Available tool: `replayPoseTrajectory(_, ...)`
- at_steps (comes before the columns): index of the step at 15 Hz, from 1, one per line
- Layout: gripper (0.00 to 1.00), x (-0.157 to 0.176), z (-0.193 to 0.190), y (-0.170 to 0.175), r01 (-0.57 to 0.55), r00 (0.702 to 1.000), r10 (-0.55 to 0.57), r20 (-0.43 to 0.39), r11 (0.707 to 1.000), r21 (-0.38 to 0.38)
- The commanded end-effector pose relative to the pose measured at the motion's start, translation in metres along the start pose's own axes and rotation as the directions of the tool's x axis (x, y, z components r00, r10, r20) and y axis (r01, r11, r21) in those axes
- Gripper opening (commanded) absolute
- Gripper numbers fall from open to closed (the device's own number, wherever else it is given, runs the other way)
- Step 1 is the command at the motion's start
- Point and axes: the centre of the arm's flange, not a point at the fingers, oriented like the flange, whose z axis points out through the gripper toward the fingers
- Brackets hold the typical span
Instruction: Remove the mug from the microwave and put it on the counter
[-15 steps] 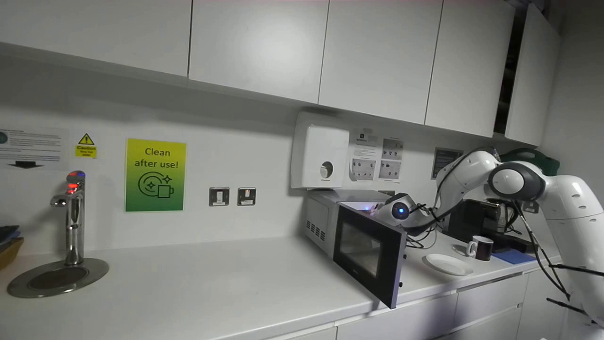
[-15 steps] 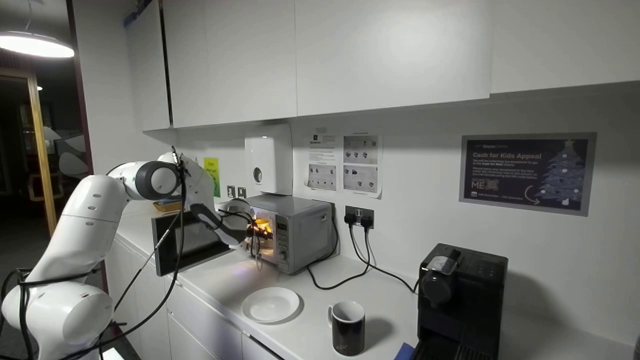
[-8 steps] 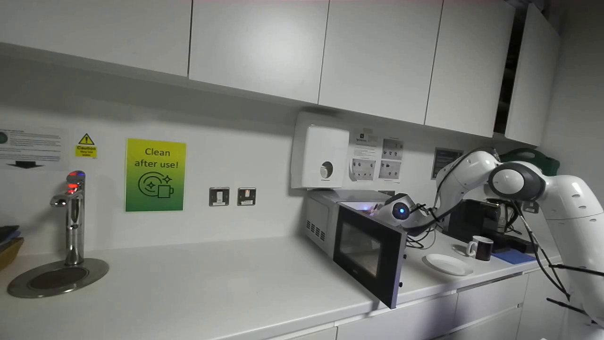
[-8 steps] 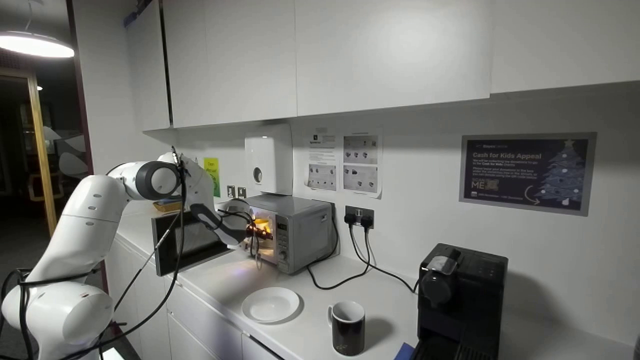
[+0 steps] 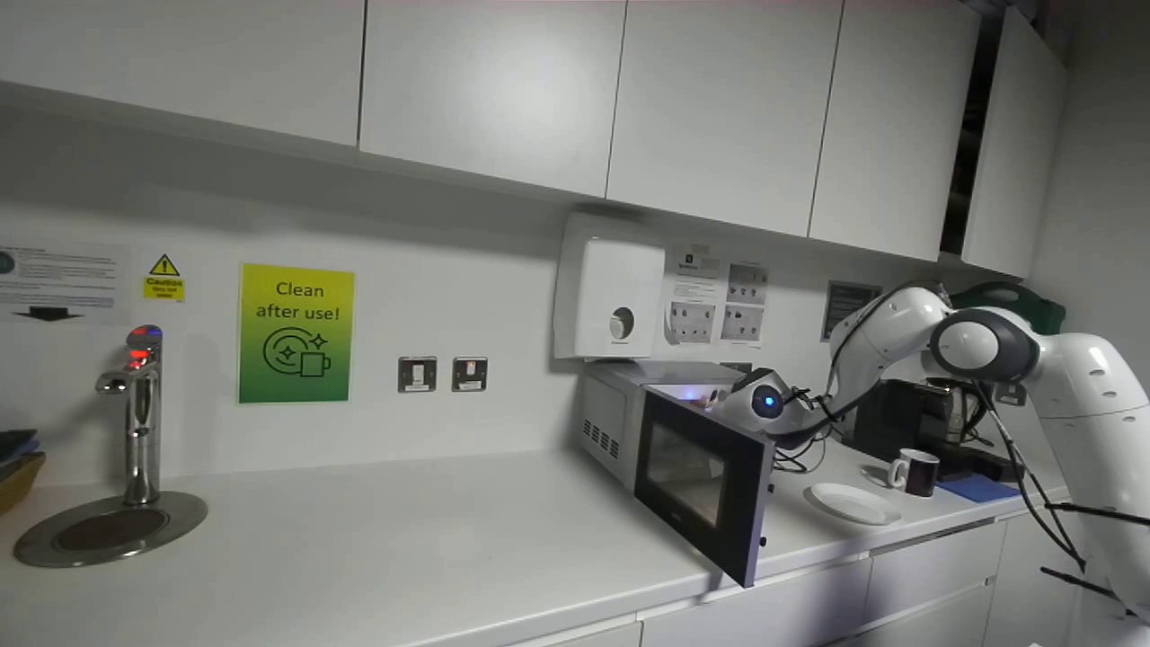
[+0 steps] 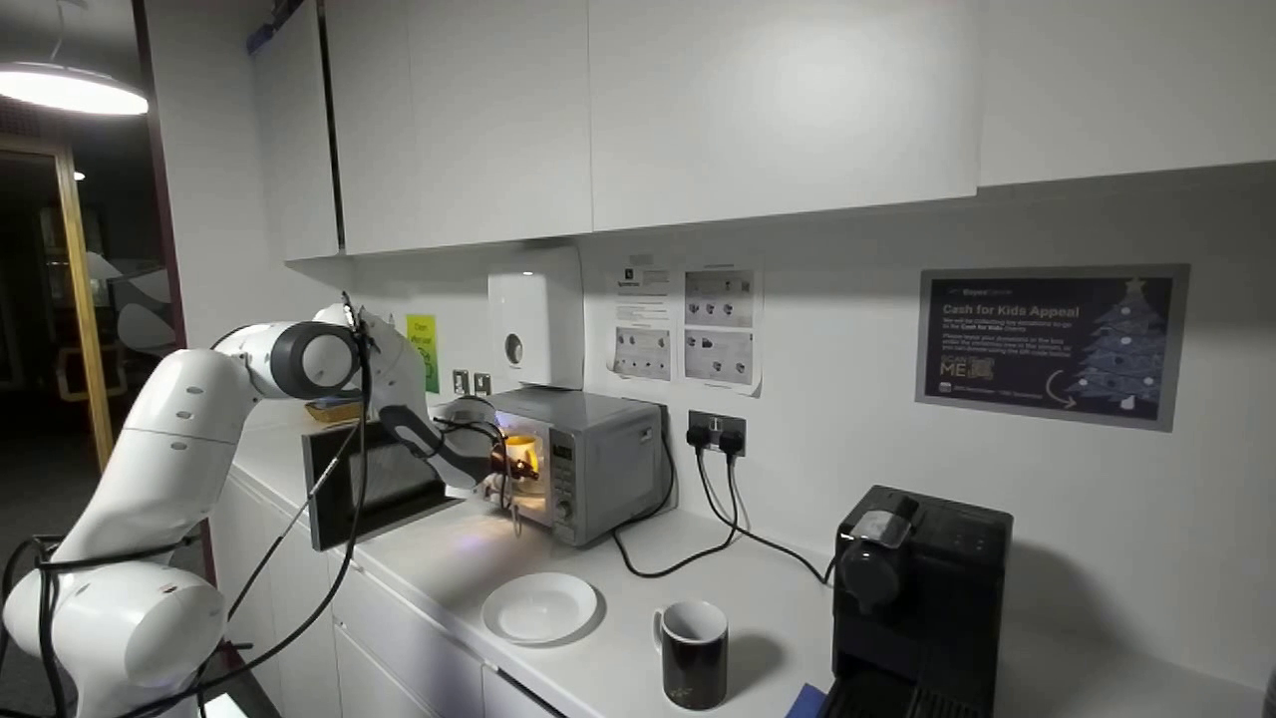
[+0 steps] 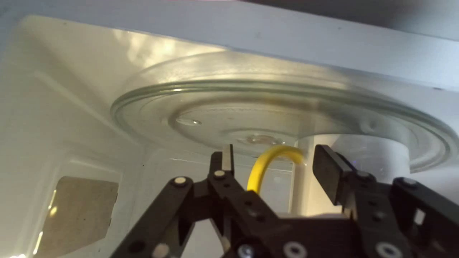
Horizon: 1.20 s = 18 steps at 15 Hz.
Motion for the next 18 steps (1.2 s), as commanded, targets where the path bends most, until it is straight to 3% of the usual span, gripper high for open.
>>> replayPoseTrajectory(1,0.61,0.003,-0.002,0.002,0.016,1.000,-0.016,-0.021,0.999,0.030)
replayPoseTrajectory(18,0.60,0.022,-0.003,-0.015,0.024,0.998,-0.020,-0.056,0.997,0.068)
